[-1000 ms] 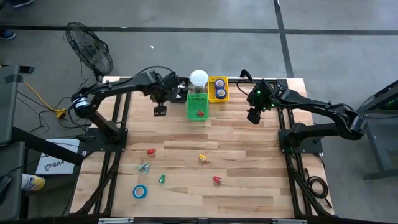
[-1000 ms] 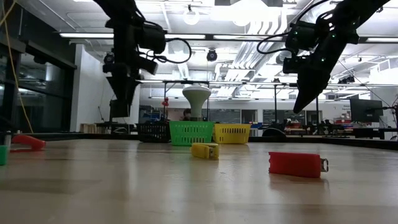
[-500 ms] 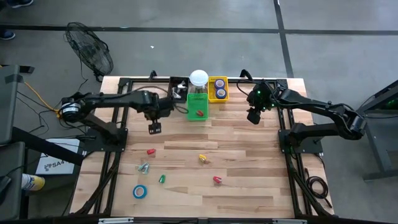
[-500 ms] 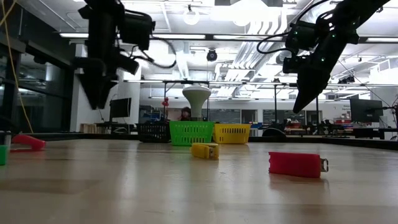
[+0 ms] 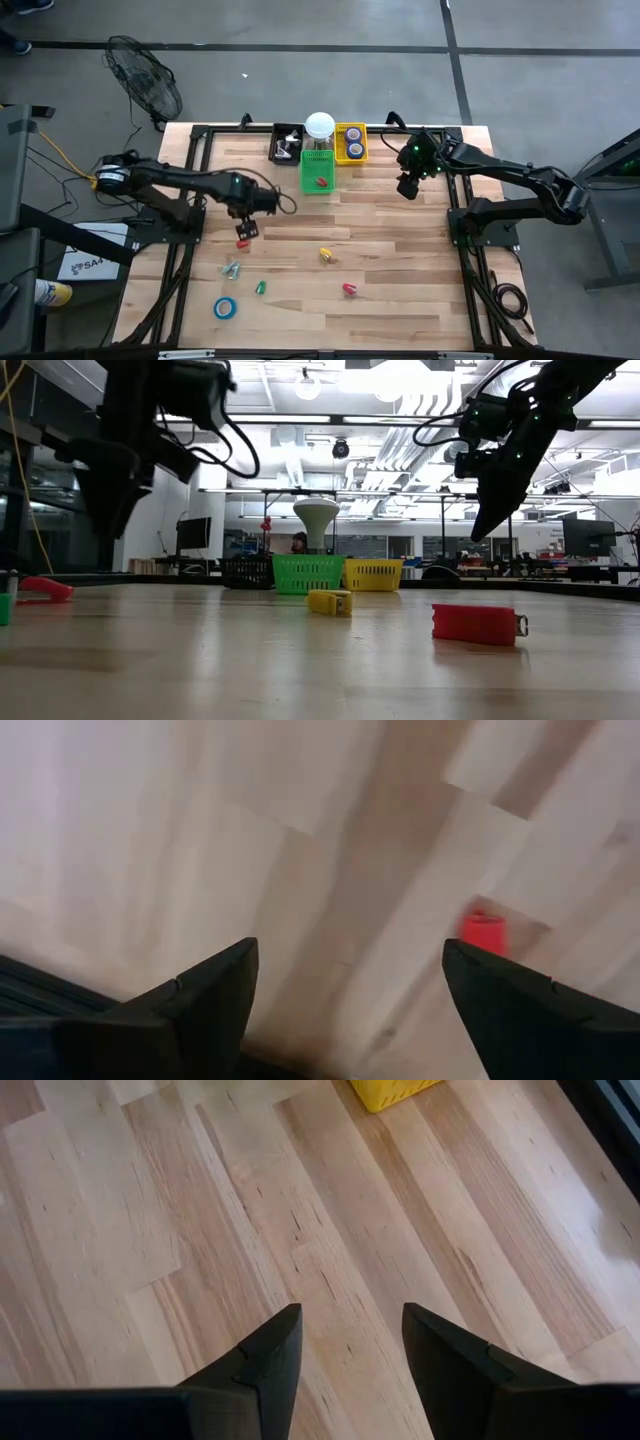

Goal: Pick and place Stapler, Stapler remover, tape
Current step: Put the blue staple remover into the black bin

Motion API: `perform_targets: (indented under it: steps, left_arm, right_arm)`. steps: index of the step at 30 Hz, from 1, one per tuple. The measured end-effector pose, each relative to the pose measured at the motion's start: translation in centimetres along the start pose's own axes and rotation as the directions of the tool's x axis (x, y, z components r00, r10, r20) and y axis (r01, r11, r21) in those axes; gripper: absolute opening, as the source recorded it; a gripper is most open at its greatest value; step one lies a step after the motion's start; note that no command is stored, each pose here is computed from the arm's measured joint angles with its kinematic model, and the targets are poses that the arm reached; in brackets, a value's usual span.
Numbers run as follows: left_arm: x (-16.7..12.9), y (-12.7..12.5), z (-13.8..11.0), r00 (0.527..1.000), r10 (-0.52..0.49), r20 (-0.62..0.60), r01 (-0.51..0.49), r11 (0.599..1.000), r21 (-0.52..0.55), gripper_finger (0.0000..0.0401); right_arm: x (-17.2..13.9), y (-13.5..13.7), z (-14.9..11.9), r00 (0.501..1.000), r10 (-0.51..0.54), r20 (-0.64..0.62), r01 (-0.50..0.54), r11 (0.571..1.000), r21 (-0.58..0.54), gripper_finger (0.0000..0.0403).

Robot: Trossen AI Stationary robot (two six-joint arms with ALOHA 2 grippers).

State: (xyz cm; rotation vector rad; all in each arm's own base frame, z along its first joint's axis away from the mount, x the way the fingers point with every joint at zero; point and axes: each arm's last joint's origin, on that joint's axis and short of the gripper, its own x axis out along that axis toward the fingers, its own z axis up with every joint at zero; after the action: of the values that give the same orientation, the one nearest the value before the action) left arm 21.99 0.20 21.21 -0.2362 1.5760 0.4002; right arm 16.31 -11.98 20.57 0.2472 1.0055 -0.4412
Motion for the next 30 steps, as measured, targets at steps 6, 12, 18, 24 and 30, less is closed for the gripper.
perform_targets:
  steps: [6,12,18,24,30]
  left_arm:
    - [-0.3,-3.2,-1.7,1.0,-0.023,0.003,0.024,0.995,-0.1,0.0312]
    - [-0.6,-6.2,-3.9,0.998,-0.056,-0.009,0.052,0.969,-0.243,0.0312]
    - [-0.8,-8.6,-6.3,0.997,-0.078,-0.022,0.065,0.925,-0.374,0.0312]
    - [-0.7,-9.8,-7.7,0.994,-0.091,-0.059,0.052,0.876,-0.479,0.0312]
    - [-0.7,-10.1,-7.7,0.993,-0.111,-0.051,0.072,0.867,-0.493,0.0312]
  right_arm:
    - [0.0,0.0,0.0,1.0,0.0,0.0,0.0,1.0,0.004,0.0165]
    - [0.0,0.0,0.0,1.0,0.001,-0.005,-0.001,1.0,0.008,0.0165]
    - [0.0,0.0,-0.1,1.0,0.001,-0.008,-0.001,1.0,0.012,0.0165]
    - [0.0,0.0,-0.1,1.0,0.001,-0.008,-0.001,1.0,0.019,0.0165]
    - [0.0,0.0,-0.1,1.0,0.002,-0.011,-0.001,1.0,0.02,0.0165]
